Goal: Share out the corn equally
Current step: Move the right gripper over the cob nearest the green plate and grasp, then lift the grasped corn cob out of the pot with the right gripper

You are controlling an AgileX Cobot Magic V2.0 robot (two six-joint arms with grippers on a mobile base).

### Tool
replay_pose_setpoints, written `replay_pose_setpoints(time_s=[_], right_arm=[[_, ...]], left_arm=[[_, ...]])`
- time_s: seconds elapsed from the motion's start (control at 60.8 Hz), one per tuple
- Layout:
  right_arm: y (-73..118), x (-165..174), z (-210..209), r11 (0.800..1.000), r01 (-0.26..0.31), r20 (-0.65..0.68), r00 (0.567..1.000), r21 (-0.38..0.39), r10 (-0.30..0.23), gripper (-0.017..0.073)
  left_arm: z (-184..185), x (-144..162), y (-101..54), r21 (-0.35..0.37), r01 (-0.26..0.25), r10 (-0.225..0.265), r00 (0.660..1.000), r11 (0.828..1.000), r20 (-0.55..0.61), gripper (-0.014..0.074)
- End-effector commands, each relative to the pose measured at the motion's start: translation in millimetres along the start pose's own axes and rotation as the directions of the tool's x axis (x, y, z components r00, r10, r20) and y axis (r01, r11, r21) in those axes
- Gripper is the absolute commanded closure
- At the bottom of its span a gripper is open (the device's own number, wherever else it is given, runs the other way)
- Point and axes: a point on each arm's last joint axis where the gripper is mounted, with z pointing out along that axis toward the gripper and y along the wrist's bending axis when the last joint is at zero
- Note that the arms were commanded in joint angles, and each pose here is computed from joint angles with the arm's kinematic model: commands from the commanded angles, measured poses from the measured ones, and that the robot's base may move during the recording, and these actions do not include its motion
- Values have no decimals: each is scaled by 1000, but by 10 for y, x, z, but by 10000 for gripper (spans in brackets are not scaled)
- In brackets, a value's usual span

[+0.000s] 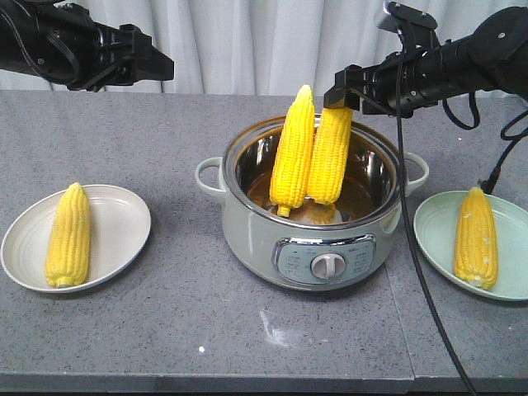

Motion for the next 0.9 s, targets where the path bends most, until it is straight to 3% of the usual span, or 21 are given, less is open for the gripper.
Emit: replay_pose_setpoints(time_s=[0.0, 0.164, 0.428, 0.592, 0.724, 0.888], right_arm=[[129, -209, -269, 1000, 14, 126, 992, -10, -13, 32], [150, -210, -270, 999, -4, 126, 992, -36, 8, 122], [133, -145, -192, 999, -8, 70, 997, -54, 12, 401], [172, -182, -264, 997, 42, 83, 996, -57, -37, 563], [315, -340, -571, 994, 90, 158, 984, -58, -80, 568], [566, -600, -1189, 984, 175, 315, 936, -25, -159, 567]], left_arm=[[-182, -143, -131, 19, -9, 7, 994, 1000, 112, 131], [-182, -143, -131, 19, -9, 7, 994, 1000, 112, 131], [-182, -143, -131, 20, -9, 7, 994, 1000, 111, 131], [-182, -143, -131, 20, -9, 7, 994, 1000, 111, 131], [-182, -140, -132, 21, -9, 7, 994, 1000, 108, 131], [-181, -131, -135, 25, -10, 7, 995, 1000, 98, 131]])
